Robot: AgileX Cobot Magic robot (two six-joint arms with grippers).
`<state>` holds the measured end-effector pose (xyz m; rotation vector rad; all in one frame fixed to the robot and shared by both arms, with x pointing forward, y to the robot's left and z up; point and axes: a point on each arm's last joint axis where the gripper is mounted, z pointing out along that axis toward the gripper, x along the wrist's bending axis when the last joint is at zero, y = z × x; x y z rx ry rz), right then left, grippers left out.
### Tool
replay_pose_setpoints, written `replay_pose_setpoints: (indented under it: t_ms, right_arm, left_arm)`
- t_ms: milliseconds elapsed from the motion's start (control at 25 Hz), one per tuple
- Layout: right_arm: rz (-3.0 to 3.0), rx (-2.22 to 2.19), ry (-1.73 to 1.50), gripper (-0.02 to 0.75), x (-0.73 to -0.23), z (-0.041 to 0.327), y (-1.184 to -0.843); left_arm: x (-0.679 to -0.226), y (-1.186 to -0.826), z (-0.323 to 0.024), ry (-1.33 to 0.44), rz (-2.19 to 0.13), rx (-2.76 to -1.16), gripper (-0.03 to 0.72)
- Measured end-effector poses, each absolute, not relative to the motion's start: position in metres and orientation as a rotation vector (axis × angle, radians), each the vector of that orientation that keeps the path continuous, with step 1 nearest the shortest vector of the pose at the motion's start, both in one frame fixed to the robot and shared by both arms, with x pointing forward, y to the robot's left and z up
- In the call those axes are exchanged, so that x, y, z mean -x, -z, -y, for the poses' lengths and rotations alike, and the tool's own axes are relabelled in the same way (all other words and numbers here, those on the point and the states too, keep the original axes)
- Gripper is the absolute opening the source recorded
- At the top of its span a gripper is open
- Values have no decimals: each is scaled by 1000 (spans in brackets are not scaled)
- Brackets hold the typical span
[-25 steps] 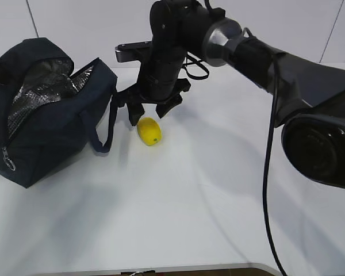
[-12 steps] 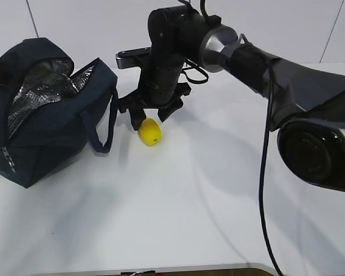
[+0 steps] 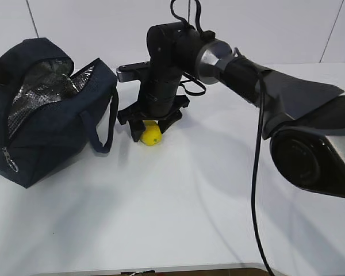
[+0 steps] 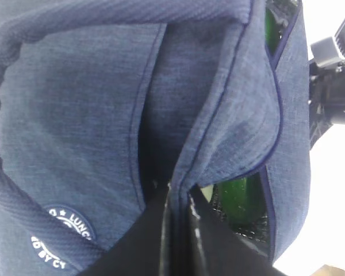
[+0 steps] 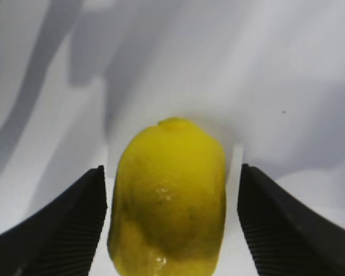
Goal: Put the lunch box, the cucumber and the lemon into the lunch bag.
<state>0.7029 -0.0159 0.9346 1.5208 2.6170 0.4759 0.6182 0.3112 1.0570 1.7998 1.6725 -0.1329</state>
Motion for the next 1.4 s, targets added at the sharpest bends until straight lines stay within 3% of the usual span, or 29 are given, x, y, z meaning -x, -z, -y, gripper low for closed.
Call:
replay_pose_setpoints:
  t_ms: [120,320,440,640,1080,1400]
  right_arm:
    - [-2618,-1522,-473,541,-703,16,-933]
    - [-2617,-1521,-475,392,-703,16,-934]
    - [-2616,-1534,-481,360,-703,15,-934]
    - [-2607,-1597,-555,357,-700,12,-947]
    - [-2595,-1597,-949,357,-676,8,-1047]
    - [-2723,-1724,-1368,357,-668,-18,-1049]
  left_arm:
    - [-618,-1057,-311,133,-1673,-1800,-15]
    - [-618,-1057,-311,133,-1673,-1800,-15]
    - [-618,-1057,-311,133,-1673,-1800,-15]
    - [-618,-1057,-311,133,-1673,-1800,-15]
    - [-619,-1057,-312,124,-1674,-1798,-15]
    - [-620,-1059,-309,140,-1665,-1761,-15]
